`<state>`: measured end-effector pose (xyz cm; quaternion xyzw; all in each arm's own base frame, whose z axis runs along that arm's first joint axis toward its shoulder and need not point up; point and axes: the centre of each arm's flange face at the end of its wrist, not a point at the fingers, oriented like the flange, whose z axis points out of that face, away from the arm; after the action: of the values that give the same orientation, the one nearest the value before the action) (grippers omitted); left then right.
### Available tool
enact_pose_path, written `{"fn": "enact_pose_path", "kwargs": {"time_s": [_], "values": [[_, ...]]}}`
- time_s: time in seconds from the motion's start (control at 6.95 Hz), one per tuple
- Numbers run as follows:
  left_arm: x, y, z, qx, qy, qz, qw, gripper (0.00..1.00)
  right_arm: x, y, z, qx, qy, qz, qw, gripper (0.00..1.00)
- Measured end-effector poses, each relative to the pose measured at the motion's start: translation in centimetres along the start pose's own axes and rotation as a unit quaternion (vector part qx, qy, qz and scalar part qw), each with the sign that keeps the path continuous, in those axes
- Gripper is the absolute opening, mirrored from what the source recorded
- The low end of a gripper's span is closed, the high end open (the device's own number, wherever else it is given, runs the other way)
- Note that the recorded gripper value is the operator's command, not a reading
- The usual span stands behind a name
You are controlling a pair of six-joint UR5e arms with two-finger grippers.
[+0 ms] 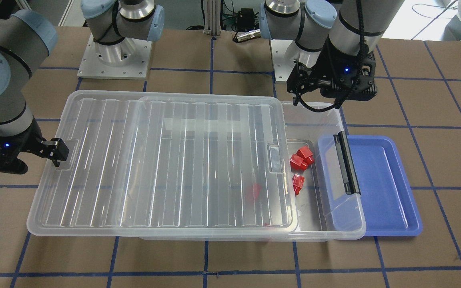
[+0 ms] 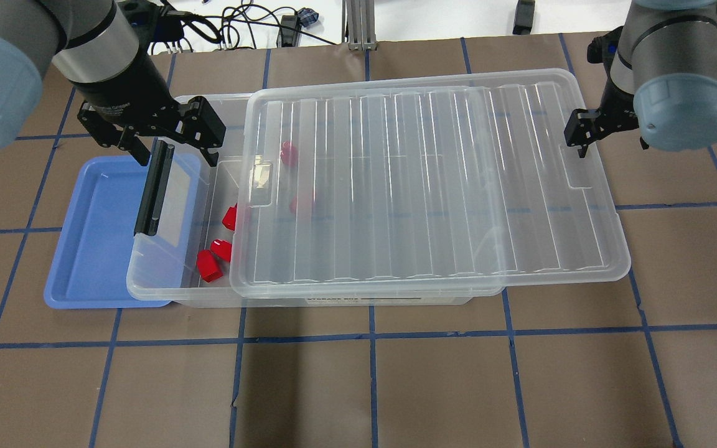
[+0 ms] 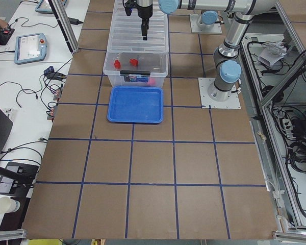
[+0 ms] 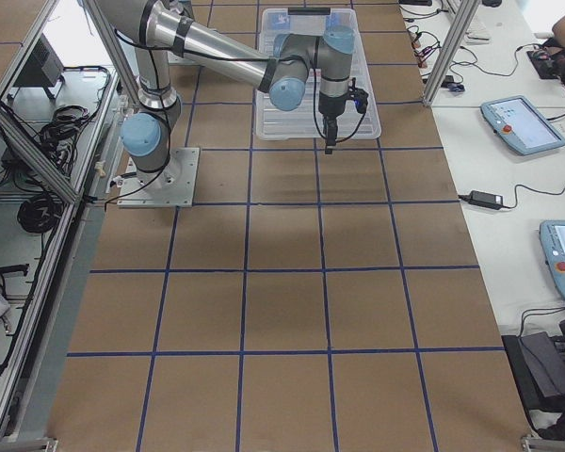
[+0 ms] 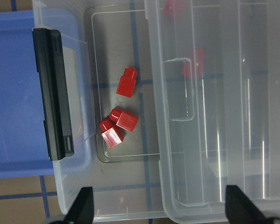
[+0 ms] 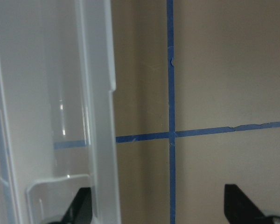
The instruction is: Place red block in blue tray from box
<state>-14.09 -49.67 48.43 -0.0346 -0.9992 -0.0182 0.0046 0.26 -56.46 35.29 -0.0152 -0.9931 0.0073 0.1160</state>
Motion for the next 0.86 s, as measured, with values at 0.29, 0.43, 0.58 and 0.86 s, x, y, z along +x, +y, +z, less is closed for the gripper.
{"fn": "enact_pose_path", "kwargs": {"time_s": [0.29,0.43,0.58,0.86], "values": [[0.0,-1.0,1.2,-0.007,0.003,-0.004,1.0000,1.00,2.0,0.0,0.4,-0.006,-0.002,0.005,1.0000,1.00],[0.0,-1.7,2.4,-0.004,0.009,-0.003,0.9999,1.00,2.8,0.0,0.6,-0.008,-0.002,0.004,1.0000,1.00],[0.1,-1.9,3.7,-0.005,0.012,0.001,0.9999,1.00,3.3,0.0,0.7,-0.010,-0.003,0.002,0.9999,1.00],[-0.1,-2.1,5.7,-0.003,0.010,0.042,0.9991,1.00,4.1,0.0,0.8,-0.012,-0.003,-0.003,0.9999,1.00]]}}
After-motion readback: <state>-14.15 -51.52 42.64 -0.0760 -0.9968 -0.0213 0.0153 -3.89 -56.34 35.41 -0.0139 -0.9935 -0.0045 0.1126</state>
